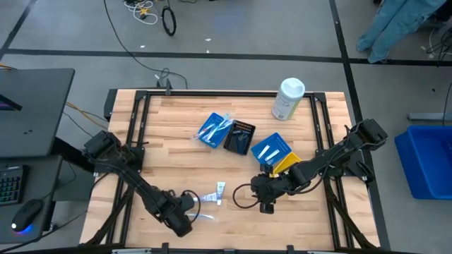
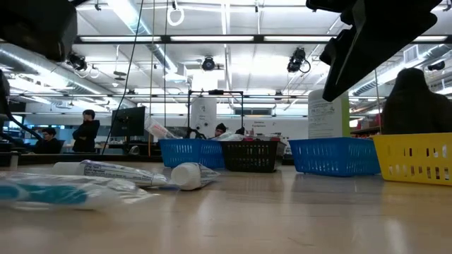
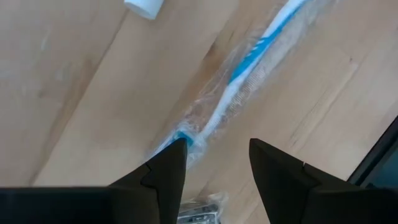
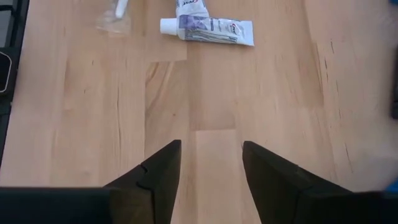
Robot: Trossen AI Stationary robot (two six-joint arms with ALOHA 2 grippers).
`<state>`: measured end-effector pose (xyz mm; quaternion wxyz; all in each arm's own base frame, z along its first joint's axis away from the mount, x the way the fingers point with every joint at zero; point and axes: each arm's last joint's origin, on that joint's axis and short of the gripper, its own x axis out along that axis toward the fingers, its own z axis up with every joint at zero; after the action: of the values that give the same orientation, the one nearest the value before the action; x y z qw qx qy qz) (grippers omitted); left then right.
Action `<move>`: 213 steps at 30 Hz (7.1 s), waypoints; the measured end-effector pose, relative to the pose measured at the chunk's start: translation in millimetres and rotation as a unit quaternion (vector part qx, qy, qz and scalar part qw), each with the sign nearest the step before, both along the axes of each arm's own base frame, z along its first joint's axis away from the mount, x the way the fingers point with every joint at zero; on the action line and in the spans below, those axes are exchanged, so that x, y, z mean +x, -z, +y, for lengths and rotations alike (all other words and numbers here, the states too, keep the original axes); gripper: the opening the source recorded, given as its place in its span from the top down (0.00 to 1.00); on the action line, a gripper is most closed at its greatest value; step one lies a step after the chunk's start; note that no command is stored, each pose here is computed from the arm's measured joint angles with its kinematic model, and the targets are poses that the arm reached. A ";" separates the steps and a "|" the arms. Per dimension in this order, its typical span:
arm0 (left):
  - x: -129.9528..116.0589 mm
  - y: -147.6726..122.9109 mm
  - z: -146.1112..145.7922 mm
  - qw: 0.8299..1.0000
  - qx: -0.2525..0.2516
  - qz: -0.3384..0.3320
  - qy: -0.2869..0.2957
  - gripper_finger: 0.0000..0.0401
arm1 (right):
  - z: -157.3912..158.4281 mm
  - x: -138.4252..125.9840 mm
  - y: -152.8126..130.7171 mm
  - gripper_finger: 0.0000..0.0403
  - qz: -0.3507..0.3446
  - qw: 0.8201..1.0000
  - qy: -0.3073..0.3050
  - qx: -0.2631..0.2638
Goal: Pick & Place Travel size toiletries
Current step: Put the nail cutter into the right blue basket, then put the left toothpaste into the yellow basket
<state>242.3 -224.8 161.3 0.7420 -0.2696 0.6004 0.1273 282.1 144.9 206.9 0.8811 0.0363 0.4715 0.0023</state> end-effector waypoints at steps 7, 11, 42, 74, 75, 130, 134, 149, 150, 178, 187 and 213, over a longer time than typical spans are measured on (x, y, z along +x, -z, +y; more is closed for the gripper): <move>2.1 0.2 2.2 0.995 0.070 -0.053 0.047 0.55 | 0.2 0.5 -0.3 0.58 -0.003 1.000 -0.007 -0.003; 3.2 -0.2 2.7 0.992 0.086 -0.066 0.058 0.55 | 0.3 0.5 -0.4 0.60 -0.004 1.000 -0.007 -0.003; 6.6 -6.9 -0.3 0.996 0.049 -0.073 0.025 0.55 | 8.6 -58.0 -16.1 0.61 0.102 0.989 0.105 0.000; -48.2 10.3 -21.9 0.890 0.121 -0.022 0.438 0.60 | 16.0 -46.3 -21.5 0.63 0.033 0.997 0.070 0.017; -47.7 12.0 -19.5 0.892 0.130 -0.022 0.433 0.60 | 15.9 -46.3 -21.5 0.63 0.033 0.997 0.069 0.017; 87.5 -88.5 58.9 0.838 0.414 -0.313 0.171 0.82 | -21.1 41.2 -40.1 0.41 -0.246 0.965 -0.060 -0.072; 87.6 -88.7 58.8 0.837 0.415 -0.314 0.170 0.82 | -21.0 41.5 -40.6 0.53 -0.249 0.963 -0.064 -0.075; 92.4 -84.1 62.1 0.851 0.392 -0.319 0.143 0.81 | -21.2 40.8 -39.5 0.81 -0.243 0.964 -0.068 -0.081; 92.9 -84.0 62.7 0.854 0.385 -0.321 0.138 0.80 | -20.9 40.3 -39.0 0.81 -0.240 0.965 -0.068 -0.081; 103.5 -83.0 83.7 0.883 0.328 -0.325 0.082 0.62 | -69.9 -43.9 -45.7 0.82 -0.021 0.947 0.227 -0.225; 103.5 -82.9 83.7 0.883 0.327 -0.325 0.083 0.64 | -88.2 -54.3 -14.7 0.81 0.002 0.913 0.374 -0.160; 103.5 -82.2 82.3 0.889 0.308 -0.326 0.095 0.64 | -96.9 -38.4 -5.3 0.43 -0.062 0.928 0.323 -0.176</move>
<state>345.8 -142.4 243.5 0.9503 0.0042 0.2783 0.1392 243.7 48.0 212.2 0.8537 0.0312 0.3716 -0.3635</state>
